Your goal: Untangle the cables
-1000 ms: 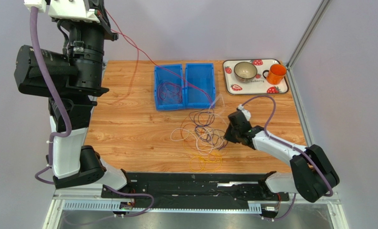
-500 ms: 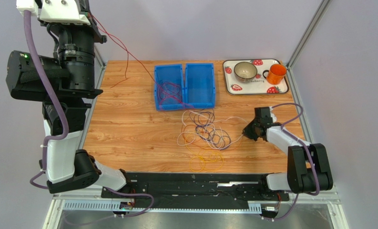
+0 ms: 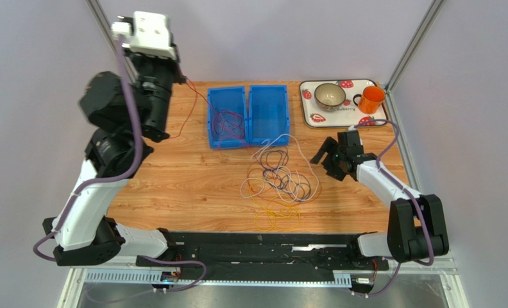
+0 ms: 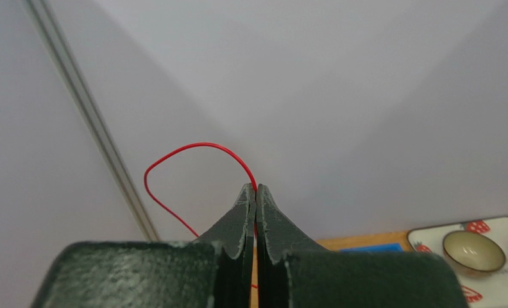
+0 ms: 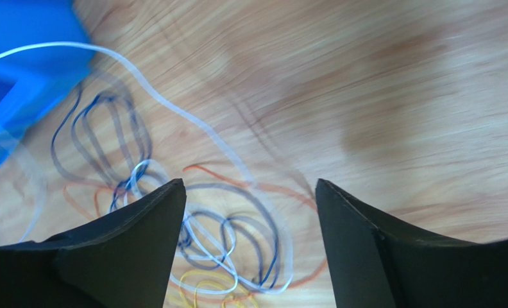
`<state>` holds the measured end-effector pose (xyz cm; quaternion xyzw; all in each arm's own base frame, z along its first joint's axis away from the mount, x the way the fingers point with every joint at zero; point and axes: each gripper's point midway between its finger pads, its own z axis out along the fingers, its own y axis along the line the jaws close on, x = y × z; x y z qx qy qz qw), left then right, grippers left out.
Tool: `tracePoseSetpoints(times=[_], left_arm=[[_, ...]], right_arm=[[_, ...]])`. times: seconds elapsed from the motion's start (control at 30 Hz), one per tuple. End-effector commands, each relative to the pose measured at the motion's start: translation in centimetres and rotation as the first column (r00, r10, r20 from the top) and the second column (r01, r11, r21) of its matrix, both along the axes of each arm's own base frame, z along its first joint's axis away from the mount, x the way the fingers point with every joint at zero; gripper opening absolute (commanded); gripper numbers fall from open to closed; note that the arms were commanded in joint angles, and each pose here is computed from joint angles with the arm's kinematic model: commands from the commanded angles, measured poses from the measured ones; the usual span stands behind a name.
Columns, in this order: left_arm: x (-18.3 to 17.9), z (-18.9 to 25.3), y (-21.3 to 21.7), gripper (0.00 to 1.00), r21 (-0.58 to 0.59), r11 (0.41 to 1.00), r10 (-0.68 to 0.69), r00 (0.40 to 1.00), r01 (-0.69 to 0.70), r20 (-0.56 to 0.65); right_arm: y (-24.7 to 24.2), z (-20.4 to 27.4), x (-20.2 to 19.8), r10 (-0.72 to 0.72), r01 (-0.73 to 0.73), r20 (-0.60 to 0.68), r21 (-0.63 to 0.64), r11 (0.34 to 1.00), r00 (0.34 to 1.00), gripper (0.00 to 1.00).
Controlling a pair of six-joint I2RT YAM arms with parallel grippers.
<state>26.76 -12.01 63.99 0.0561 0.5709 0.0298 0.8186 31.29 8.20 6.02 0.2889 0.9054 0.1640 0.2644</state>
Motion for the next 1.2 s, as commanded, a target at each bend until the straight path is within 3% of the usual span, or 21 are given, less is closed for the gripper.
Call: tracePoseSetpoints(times=[0.0,0.13,0.4,0.6,0.67,0.83,1.1,1.17], left_arm=[[2.9,-7.7,-5.5,0.00,-0.034,0.994,-0.108,0.978,0.103,-0.178],[4.0,-12.7,-7.8,0.00,-0.044,0.991,-0.135,0.952,0.128,-0.273],[4.2,-14.5,-8.2,0.00,-0.033,0.991,-0.132,0.943,0.128,-0.305],[3.4,-13.4,-7.4,0.00,-0.054,0.989,-0.148,0.946,0.138,-0.289],[3.2,-13.5,-7.4,0.00,-0.060,0.987,-0.158,0.943,0.147,-0.292],[2.7,-14.0,-6.9,0.00,-0.072,0.986,-0.165,0.938,0.150,-0.305],[1.6,-14.9,-5.0,0.00,-0.052,0.991,-0.137,0.939,0.127,-0.317],[1.4,-15.0,-4.6,0.00,-0.047,0.992,-0.129,0.939,0.121,-0.318]], right_arm=[[2.0,2.9,-1.6,0.161,-0.158,0.032,-0.079,0.984,0.986,0.81],[4.2,3.1,-4.0,0.276,-0.273,0.026,-0.076,0.959,0.961,0.82],[11.2,6.4,-8.0,0.575,-0.553,0.122,-0.171,0.815,0.809,0.79],[15.3,9.4,-8.1,0.599,-0.583,0.207,-0.141,0.800,0.773,0.75],[17.5,10.4,-7.9,0.597,-0.601,0.257,-0.072,0.796,0.760,0.74],[22.5,8.3,-6.1,0.663,-0.665,0.210,-0.076,0.743,0.718,0.68],[29.0,4.7,-5.4,0.839,-0.816,0.138,-0.199,0.543,0.526,0.65],[29.7,3.5,-5.0,0.854,-0.829,0.118,-0.205,0.520,0.506,0.64]])
